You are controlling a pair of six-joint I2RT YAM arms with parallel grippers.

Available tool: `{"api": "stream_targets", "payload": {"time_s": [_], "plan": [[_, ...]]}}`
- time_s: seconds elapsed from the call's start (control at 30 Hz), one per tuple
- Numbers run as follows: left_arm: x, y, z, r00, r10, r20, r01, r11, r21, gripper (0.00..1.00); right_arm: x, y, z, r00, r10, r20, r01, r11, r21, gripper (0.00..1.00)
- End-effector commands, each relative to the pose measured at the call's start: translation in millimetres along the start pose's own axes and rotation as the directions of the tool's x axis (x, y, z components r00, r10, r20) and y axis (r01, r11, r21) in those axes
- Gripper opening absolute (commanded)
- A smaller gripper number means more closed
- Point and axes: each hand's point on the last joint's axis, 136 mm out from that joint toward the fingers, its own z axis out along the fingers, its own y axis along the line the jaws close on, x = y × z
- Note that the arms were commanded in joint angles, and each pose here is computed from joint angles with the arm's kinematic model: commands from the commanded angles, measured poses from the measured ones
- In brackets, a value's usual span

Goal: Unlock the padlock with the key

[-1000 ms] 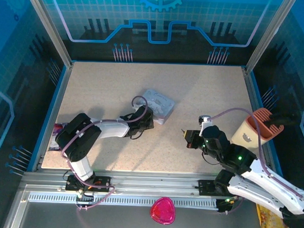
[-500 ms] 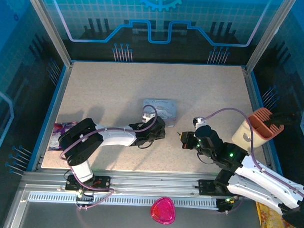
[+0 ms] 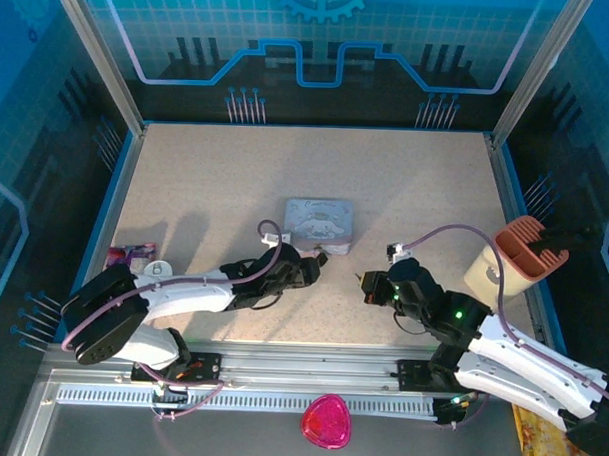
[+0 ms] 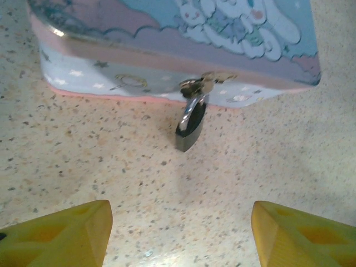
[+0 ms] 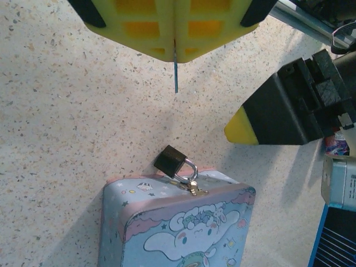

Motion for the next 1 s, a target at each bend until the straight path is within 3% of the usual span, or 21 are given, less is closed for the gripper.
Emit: {"api": "stream_targets", "payload": {"time_s": [0.0, 0.23, 0.53, 0.97], "plan": [[1, -4, 6, 0.999, 0.027, 0.023, -0.028, 0.998, 0.063, 0.69, 4, 8, 4, 1.0, 0.024, 0.0, -0.024, 0.999, -0.043, 0.0], [-3, -8, 30, 0.998, -0.021, 0.053, 0.015, 0.994, 0.11, 0.71, 9, 10, 9, 0.999, 0.036, 0.018, -0.034, 0.997, -0.071, 0.0], [-8, -3, 69, 0.999, -0.033, 0.025, 0.032, 0.997, 0.064, 0.68, 17, 1, 11, 0.998, 0.063, 0.023, -0.061, 0.996, -0.072, 0.0], [-3, -16, 105, 0.997, -0.05, -0.06, 0.056, 0.994, 0.094, 0.41, 24, -8, 11, 0.997, 0.077, 0.025, -0.076, 0.995, -0.06, 0.0]]}}
